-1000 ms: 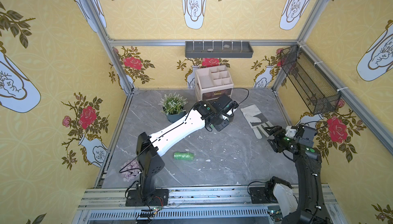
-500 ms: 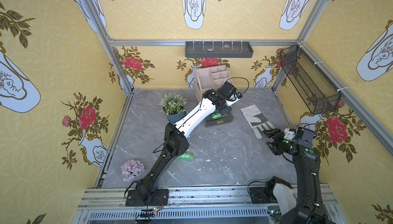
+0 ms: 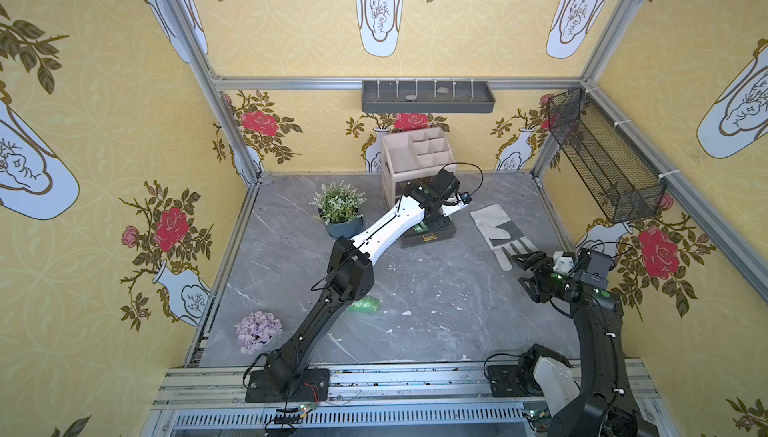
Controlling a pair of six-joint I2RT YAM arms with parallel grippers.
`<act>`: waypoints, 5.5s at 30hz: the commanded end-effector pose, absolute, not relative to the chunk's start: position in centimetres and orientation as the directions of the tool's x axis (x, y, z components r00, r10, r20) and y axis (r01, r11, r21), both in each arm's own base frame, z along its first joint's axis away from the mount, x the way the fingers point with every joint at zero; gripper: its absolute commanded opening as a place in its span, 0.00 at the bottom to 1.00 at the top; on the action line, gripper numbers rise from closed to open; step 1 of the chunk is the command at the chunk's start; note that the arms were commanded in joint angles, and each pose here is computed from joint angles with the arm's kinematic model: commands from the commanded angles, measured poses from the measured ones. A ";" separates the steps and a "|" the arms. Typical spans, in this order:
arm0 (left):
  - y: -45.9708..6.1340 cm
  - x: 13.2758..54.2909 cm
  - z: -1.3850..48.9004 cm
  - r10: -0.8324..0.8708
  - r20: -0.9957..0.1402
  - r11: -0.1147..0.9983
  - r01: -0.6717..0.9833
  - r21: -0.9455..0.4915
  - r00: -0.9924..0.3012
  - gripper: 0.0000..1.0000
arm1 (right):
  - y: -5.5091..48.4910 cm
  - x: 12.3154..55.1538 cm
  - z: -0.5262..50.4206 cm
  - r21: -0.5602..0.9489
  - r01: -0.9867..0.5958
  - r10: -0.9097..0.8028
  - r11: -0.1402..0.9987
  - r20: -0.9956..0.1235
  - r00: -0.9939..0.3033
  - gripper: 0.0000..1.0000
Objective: Sort the rolls of trash bags by color and place them into the drawer
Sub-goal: Place the roll of trash bags in the drawer, then pick up the roll of trash bags from the center of the board, then place the roll of trash bags in the drawer.
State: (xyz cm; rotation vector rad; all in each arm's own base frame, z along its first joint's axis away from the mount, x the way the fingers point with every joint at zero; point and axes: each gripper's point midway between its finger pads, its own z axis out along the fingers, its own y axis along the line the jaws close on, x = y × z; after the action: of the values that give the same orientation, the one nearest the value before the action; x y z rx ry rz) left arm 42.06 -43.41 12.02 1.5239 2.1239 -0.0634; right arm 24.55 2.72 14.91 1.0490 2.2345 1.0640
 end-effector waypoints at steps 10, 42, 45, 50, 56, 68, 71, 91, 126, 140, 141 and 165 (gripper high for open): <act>-44.9 43.0 9.2 0.863 -0.455 0.358 0.903 0.239 -0.222 0.02 | 2.5 24.7 14.9 0.798 0.429 0.786 0.424 -0.090 -0.611 0.76; -44.3 43.8 11.6 0.865 -0.462 0.362 0.880 0.309 -0.194 0.52 | 2.5 24.6 15.2 0.801 0.431 0.791 0.415 -0.084 -0.606 0.76; -44.2 43.8 12.5 0.860 -0.472 0.370 0.875 0.313 -0.195 0.52 | 2.5 24.7 15.4 0.803 0.429 0.792 0.414 -0.085 -0.605 0.76; -44.0 43.4 16.4 0.832 -0.522 0.399 0.856 0.328 -0.188 0.52 | 2.4 24.7 16.4 0.806 0.417 0.792 0.420 -0.101 -0.603 0.76; -42.3 41.7 23.7 0.786 -0.595 0.451 0.816 0.362 -0.170 0.52 | 2.4 24.9 18.5 0.816 0.384 0.790 0.431 -0.137 -0.597 0.76; -28.9 35.2 29.8 0.526 -0.762 0.765 0.602 0.230 -0.377 0.52 | 4.7 25.5 26.9 0.694 0.150 0.604 0.704 -0.474 -0.641 0.72; -23.9 33.6 29.9 0.414 -0.788 0.848 0.507 0.154 -0.455 0.53 | 8.6 26.1 27.6 0.681 0.036 0.494 0.732 -0.493 -0.716 0.70; -3.6 25.7 25.7 -0.027 -0.825 1.000 -0.011 -0.025 -0.565 0.61 | 42.6 18.6 13.9 0.121 -0.833 -0.708 0.540 -0.470 -0.527 0.67; -3.8 26.2 23.2 -0.082 -0.783 0.992 0.021 -0.120 -0.617 0.62 | 43.8 15.2 3.5 0.205 -0.869 -0.835 0.450 -0.247 -0.491 0.42; -4.0 26.3 22.9 -0.082 -0.776 0.991 0.029 -0.128 -0.625 0.62 | 43.1 16.0 6.7 0.169 -0.870 -0.813 0.463 -0.310 -0.493 0.20; -4.0 26.3 22.9 -0.082 -0.776 0.991 0.029 -0.128 -0.625 0.62 | 42.8 16.3 8.1 0.159 -0.869 -0.803 0.468 -0.335 -0.494 0.19; -4.1 26.4 22.7 -0.079 -0.769 0.991 0.035 -0.131 -0.634 0.62 | 26.2 33.2 16.3 -0.230 -0.531 -0.579 0.815 -0.327 -0.747 0.17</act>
State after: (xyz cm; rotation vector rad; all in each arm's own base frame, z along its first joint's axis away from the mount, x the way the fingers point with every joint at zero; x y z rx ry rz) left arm 25.93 -3.97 22.31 -0.0339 2.2785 -0.1561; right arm 32.54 26.93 16.82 -0.8154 2.6117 -0.0920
